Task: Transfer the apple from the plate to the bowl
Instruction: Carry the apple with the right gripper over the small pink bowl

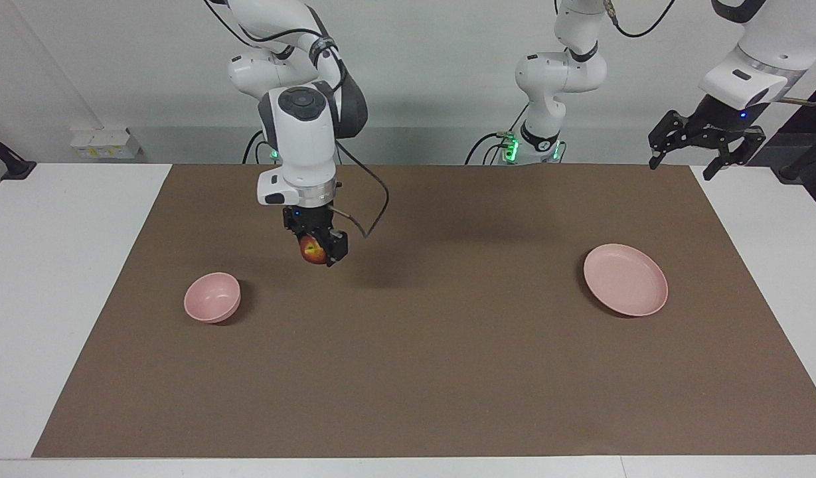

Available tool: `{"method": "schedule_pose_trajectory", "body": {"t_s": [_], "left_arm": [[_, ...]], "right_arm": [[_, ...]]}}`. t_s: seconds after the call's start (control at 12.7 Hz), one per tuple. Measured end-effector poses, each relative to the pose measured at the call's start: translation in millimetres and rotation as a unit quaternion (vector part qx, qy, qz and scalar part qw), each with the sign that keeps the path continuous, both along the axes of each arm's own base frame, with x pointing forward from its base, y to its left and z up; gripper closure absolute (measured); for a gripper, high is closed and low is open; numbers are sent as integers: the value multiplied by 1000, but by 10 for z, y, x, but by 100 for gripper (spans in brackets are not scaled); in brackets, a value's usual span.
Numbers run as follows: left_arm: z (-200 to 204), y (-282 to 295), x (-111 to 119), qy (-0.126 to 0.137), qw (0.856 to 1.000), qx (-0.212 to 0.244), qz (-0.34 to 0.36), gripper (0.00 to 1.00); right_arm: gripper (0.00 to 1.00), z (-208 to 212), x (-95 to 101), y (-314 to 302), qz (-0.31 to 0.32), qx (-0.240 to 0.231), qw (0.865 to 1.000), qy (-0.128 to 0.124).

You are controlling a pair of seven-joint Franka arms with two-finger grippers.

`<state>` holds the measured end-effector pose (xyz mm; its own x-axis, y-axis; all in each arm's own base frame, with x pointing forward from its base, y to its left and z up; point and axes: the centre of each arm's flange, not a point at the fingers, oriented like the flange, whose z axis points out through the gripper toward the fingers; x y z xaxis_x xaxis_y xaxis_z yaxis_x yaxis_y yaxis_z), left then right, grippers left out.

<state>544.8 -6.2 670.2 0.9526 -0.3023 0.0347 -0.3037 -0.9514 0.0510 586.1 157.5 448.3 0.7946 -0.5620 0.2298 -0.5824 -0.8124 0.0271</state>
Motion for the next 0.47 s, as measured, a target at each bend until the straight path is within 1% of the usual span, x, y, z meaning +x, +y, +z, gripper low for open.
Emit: {"method": "schedule_pose_trajectory", "body": {"t_s": [0.16, 0.32, 0.47], "left_arm": [[-14, 0, -17, 8, 1000, 0, 0, 0], [24, 27, -39, 6, 1000, 0, 2, 0], [64, 58, -94, 10, 1000, 0, 10, 0]], "right_arm": [[23, -122, 31, -315, 4, -26, 999, -21], [23, -236, 2, -664, 23, -71, 996, -48], [23, -322, -38, -1039, 34, -101, 992, -68]]}}
